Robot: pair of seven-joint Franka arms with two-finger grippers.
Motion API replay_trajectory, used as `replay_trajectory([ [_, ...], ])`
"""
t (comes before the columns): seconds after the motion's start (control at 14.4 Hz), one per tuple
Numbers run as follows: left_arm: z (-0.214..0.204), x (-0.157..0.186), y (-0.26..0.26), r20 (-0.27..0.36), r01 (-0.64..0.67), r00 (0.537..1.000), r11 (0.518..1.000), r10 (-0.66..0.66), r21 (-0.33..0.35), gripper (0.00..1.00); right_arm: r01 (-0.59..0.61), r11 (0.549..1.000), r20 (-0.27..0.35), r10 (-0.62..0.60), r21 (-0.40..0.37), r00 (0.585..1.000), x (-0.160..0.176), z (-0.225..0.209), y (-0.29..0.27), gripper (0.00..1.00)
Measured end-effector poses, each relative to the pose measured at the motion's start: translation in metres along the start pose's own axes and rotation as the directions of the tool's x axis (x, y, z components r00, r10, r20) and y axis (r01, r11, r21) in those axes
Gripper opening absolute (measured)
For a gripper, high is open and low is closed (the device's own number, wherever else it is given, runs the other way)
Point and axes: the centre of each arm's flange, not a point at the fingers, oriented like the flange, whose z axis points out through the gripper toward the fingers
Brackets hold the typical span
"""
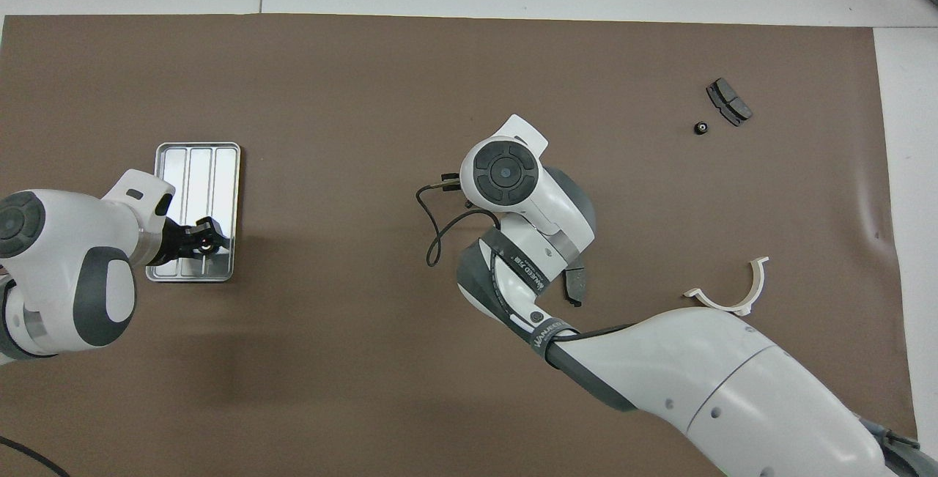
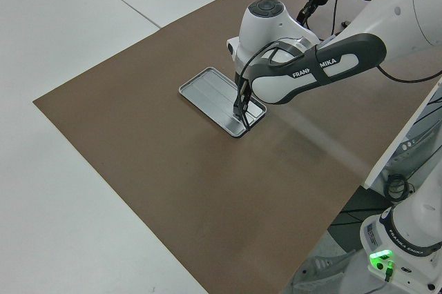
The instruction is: Place bearing gear from tray to pile
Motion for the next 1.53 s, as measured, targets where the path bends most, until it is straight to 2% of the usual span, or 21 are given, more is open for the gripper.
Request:
replay_trajectory([
  [0.07, -0.001, 0.000, 0.000, -0.004, 0.000, 1.000, 1.000, 0.000, 0.000, 0.44, -0.005, 1.000, -0.001, 0.005, -0.002, 1.000, 0.002, 0.000, 0.003, 0.35],
  [0.21, -0.002, 0.001, 0.000, -0.015, -0.001, 1.000, 1.000, 0.001, -0.003, 0.44, -0.028, 0.999, -0.002, 0.028, -0.016, 1.000, 0.010, 0.002, 0.020, 0.35],
  [0.28, -0.002, 0.001, 0.001, -0.018, -0.002, 1.000, 1.000, 0.002, -0.004, 0.41, -0.047, 0.998, 0.004, 0.047, -0.032, 0.999, 0.017, 0.002, 0.036, 0.35],
  [0.35, -0.002, 0.001, 0.001, -0.020, -0.002, 1.000, 1.000, 0.002, -0.005, 0.35, -0.058, 0.997, 0.013, 0.059, -0.050, 0.998, 0.026, 0.002, 0.058, 0.35],
  [0.56, -0.012, 0.008, 0.004, -0.026, -0.004, 1.000, 1.000, 0.004, -0.008, 0.35, -0.061, 0.993, 0.038, 0.065, -0.099, 0.997, 0.057, -0.009, 0.147, 0.35],
  [0.7, -0.041, 0.022, 0.013, 0.006, -0.012, 1.000, 1.000, 0.012, -0.004, 0.35, -0.065, 0.989, 0.071, 0.075, -0.136, 0.995, 0.065, -0.021, 0.199, 0.35],
  [0.83, -0.091, 0.040, 0.030, 0.029, -0.008, 1.000, 1.000, 0.008, -0.004, 0.35, -0.065, 0.984, 0.107, 0.083, -0.167, 0.991, 0.066, -0.034, 0.239, 0.35],
  [1.04, -0.150, 0.044, 0.087, 0.006, 0.095, 0.995, 0.995, -0.095, -0.027, 0.35, -0.066, 0.979, 0.144, 0.095, -0.194, 0.985, 0.055, -0.045, 0.290, 0.35],
  [1.18, -0.152, 0.023, 0.151, -0.036, 0.185, 0.982, 0.980, -0.188, -0.075, 0.35, -0.075, 0.975, 0.180, 0.113, -0.209, 0.977, 0.038, -0.041, 0.325, 0.35],
  [1.32, -0.138, -0.008, 0.222, -0.086, 0.254, 0.958, 0.950, -0.273, -0.183, 0.35, -0.093, 0.971, 0.212, 0.140, -0.219, 0.967, 0.021, -0.034, 0.347, 0.35],
  [1.53, -0.105, -0.055, 0.298, -0.079, 0.311, 0.933, 0.895, -0.352, -0.319, 0.35, -0.115, 0.970, 0.239, 0.166, -0.212, 0.957, 0.003, -0.026, 0.357, 0.35],
])
